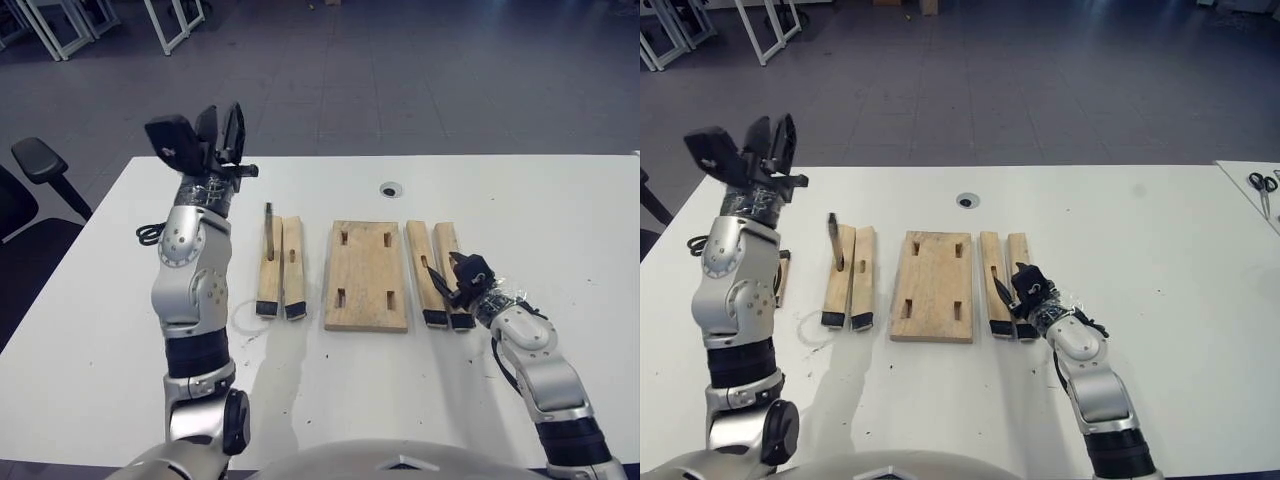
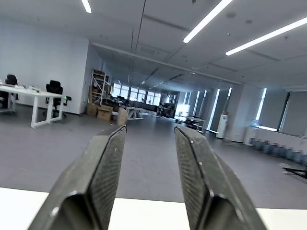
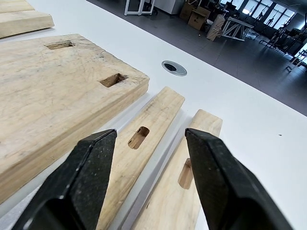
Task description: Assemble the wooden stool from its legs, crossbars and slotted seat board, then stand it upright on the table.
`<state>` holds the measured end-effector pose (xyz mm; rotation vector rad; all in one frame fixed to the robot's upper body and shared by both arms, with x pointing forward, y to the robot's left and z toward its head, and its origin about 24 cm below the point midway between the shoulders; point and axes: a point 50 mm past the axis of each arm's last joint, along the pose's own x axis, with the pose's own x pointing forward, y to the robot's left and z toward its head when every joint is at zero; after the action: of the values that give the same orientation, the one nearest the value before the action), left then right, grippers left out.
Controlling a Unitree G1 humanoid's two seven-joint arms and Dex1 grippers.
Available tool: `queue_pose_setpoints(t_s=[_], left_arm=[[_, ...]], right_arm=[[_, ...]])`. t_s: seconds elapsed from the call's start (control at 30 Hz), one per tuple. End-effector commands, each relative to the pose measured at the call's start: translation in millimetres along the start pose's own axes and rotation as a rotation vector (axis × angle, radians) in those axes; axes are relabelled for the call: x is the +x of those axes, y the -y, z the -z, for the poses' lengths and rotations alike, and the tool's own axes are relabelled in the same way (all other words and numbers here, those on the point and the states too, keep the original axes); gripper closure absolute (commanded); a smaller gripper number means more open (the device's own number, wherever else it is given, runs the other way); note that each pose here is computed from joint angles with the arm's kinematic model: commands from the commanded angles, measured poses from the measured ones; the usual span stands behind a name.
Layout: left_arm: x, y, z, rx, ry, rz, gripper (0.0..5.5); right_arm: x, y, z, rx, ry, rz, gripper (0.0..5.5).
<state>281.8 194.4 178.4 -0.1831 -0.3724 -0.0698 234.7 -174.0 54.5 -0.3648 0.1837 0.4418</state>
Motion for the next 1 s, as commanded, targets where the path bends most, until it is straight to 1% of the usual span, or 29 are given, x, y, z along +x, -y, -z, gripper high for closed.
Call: queue_pose_setpoints(t_s=[0.03, 0.1, 0.2, 0.23, 0.33, 0.43, 0.6, 0.73, 0.87, 1.0], left_arm=[[-31, -11, 12, 0.127, -0.091, -0.021, 3.66], [-45, -13, 20, 0.172, -0.146, -0.015, 3.66], [-74, -11, 36, 0.153, -0.253, 0.007, 3.66], [-84, -11, 42, 0.142, -0.288, 0.015, 3.44], [-118, -13, 64, 0.123, -0.425, 0.02, 3.04], [-139, -16, 84, 0.129, -0.528, 0.004, 2.54], [-147, -10, 103, 0.127, -0.638, 0.008, 1.73], [-146, -5, 112, 0.142, -0.705, 0.005, 1.73], [-150, -12, 118, 0.188, -0.749, -0.063, 1.73], [-152, -16, 122, 0.184, -0.768, -0.091, 1.73]], right_arm=[[-2, -1, 1, -0.004, -0.01, 0.003, 2.86], [-3, 1, 1, -0.006, -0.012, 0.004, 2.86], [-4, 2, 2, -0.009, -0.019, 0.005, 2.86], [-5, 2, 3, -0.009, -0.021, 0.005, 2.86], [-6, 3, 3, -0.009, -0.025, 0.005, 2.86], [-5, 3, 3, -0.009, -0.025, 0.003, 2.86], [-4, 4, 2, -0.014, -0.024, -0.004, 2.86], [-4, 5, 2, -0.016, -0.024, -0.005, 2.86], [-3, 6, 2, -0.019, -0.023, -0.006, 2.86], [-3, 7, 1, -0.02, -0.022, -0.006, 2.86]])
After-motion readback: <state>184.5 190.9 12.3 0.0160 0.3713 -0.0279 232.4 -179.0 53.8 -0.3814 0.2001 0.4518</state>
